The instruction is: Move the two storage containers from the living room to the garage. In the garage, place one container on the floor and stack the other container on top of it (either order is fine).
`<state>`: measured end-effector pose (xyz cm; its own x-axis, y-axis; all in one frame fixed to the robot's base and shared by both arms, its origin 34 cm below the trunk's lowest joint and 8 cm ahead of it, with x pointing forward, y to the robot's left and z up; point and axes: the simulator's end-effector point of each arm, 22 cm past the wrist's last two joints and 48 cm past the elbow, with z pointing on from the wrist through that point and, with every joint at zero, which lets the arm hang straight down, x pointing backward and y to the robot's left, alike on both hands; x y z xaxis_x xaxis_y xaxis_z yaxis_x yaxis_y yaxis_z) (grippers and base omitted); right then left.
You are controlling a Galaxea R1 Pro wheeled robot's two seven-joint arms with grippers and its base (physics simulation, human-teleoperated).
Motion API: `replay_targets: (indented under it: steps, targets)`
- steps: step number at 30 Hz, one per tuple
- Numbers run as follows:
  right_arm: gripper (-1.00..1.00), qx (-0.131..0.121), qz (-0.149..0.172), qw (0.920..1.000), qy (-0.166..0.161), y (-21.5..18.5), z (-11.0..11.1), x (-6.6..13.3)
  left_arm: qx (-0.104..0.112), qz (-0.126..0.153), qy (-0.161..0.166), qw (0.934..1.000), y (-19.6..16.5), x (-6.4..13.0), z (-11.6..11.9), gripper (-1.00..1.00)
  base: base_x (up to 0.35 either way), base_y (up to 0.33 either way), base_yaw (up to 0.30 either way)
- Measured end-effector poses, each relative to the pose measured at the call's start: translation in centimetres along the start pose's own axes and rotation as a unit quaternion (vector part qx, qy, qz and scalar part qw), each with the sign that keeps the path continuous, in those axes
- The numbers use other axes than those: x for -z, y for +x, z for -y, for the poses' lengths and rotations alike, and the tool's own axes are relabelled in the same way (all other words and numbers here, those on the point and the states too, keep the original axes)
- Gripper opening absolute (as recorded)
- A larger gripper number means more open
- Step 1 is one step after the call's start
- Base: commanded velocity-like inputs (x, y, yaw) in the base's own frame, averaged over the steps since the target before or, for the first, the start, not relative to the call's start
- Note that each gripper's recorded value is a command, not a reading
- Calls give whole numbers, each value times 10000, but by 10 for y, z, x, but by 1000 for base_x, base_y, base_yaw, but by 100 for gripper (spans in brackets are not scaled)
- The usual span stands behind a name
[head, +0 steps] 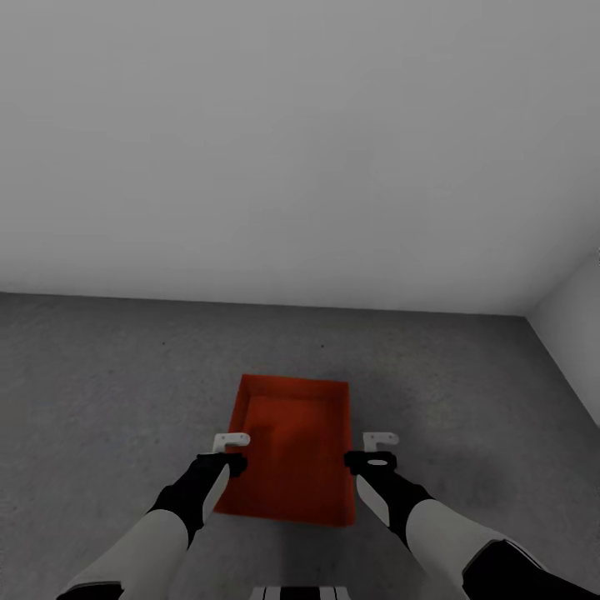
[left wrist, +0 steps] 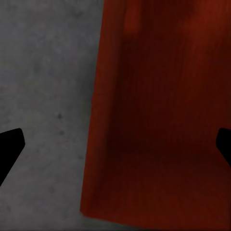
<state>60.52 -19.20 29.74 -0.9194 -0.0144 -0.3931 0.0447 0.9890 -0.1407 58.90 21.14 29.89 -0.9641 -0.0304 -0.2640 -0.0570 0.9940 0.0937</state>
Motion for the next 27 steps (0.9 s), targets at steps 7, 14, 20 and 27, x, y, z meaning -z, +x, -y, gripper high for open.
replay_targets:
  steps: [7,14,20,27]
  targets:
    - [100,-31,22,10000,-2,-11,2,14,5,36,0,10000,-10,16,-2,100,0,0,0]
    - [100,-42,71,10000,-1,-24,4,30,10,85,2,10000,-21,33,-3,100,0,0,0]
    - [100,-49,118,9999,-2,-36,6,43,13,128,-2,9999,-30,47,-5,100,0,0,0]
    - [100,-55,171,9998,0,-49,9,58,20,183,6,9998,-41,64,-6,100,0,0,0]
